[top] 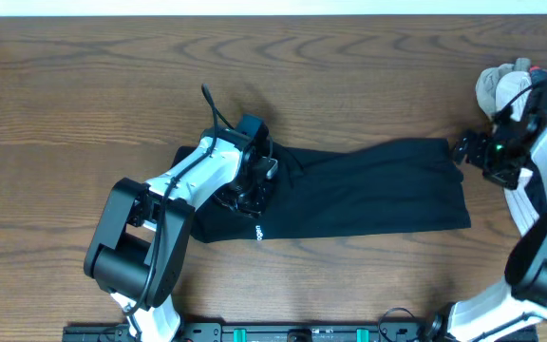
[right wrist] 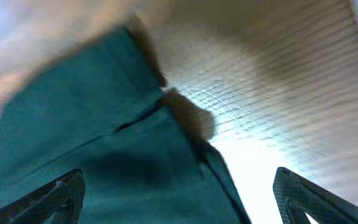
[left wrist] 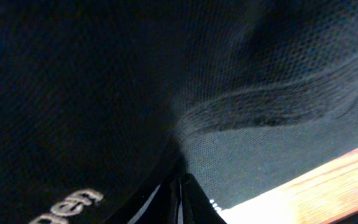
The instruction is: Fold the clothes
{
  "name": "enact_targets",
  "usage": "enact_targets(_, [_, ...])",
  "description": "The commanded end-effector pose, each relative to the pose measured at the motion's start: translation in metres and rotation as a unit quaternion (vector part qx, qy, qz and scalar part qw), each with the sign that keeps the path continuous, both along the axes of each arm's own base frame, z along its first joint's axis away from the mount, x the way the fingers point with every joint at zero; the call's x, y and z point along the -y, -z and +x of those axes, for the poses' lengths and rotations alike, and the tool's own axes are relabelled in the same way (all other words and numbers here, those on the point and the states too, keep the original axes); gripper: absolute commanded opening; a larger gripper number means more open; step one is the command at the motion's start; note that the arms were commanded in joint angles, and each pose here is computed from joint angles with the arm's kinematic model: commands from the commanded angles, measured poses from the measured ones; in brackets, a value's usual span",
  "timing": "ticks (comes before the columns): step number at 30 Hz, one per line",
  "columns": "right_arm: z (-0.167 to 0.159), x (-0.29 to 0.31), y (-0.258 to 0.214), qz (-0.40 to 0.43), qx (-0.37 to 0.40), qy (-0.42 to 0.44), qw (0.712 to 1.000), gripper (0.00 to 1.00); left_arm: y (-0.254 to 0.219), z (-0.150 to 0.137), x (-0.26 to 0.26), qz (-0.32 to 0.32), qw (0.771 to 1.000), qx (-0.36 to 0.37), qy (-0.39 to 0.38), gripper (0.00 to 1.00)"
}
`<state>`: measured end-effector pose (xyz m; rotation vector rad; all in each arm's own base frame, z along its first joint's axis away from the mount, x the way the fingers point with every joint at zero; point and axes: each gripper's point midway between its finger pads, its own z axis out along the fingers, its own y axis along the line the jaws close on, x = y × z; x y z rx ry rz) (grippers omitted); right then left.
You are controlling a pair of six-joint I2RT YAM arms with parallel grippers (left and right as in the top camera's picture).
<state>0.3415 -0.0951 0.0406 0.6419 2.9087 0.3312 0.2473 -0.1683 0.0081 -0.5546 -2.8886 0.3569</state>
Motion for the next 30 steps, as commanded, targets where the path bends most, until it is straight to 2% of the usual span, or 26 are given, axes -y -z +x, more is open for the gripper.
enact_targets(1, [-0.006,-0.001,0.027,0.027,-0.028,-0.024,0.999,0.95,0.001,-0.001,-0.005,0.012,1.0,-0.003,-0.004,0.06])
enact_targets(6, [-0.007,-0.033,0.049,0.125,-0.029,-0.06,0.99,0.89,-0.001,0.0,-0.004,0.013,1.0,-0.002,-0.012,0.06])
enact_targets(11, [-0.015,-0.039,0.05,0.14,-0.046,-0.061,0.987,0.74,-0.017,0.007,-0.001,0.007,1.0,0.01,-0.012,0.06])
enact_targets(13, [-0.017,-0.04,0.048,0.142,-0.05,-0.061,0.987,0.66,-0.031,0.014,0.002,-0.002,1.0,0.028,-0.012,0.06])
enact_targets(18, [-0.024,-0.043,0.046,0.148,-0.064,-0.059,0.985,0.62,-0.085,0.032,0.011,-0.038,0.994,0.103,-0.013,0.06])
enact_targets(21, [-0.022,-0.044,0.045,0.155,-0.059,-0.059,0.984,0.56,-0.126,0.04,0.014,-0.067,0.984,0.163,-0.014,0.06])
enact_targets(23, [-0.02,-0.047,0.044,0.163,-0.052,-0.06,0.983,0.45,-0.157,0.042,0.015,-0.087,0.975,0.206,-0.014,0.06])
enact_targets(27, [-0.019,-0.045,0.042,0.161,-0.05,-0.057,0.984,0.13,-0.219,0.038,0.013,-0.126,0.949,0.288,-0.015,0.06])
enact_targets(29, [-0.015,-0.04,0.036,0.158,-0.043,-0.045,0.985,0.02,-0.244,0.033,0.006,-0.132,0.935,0.328,-0.018,0.06])
enact_targets(30, [-0.012,-0.036,0.03,0.154,-0.034,-0.04,0.987,0.01,-0.254,0.031,0.002,-0.132,0.929,0.346,-0.021,0.06])
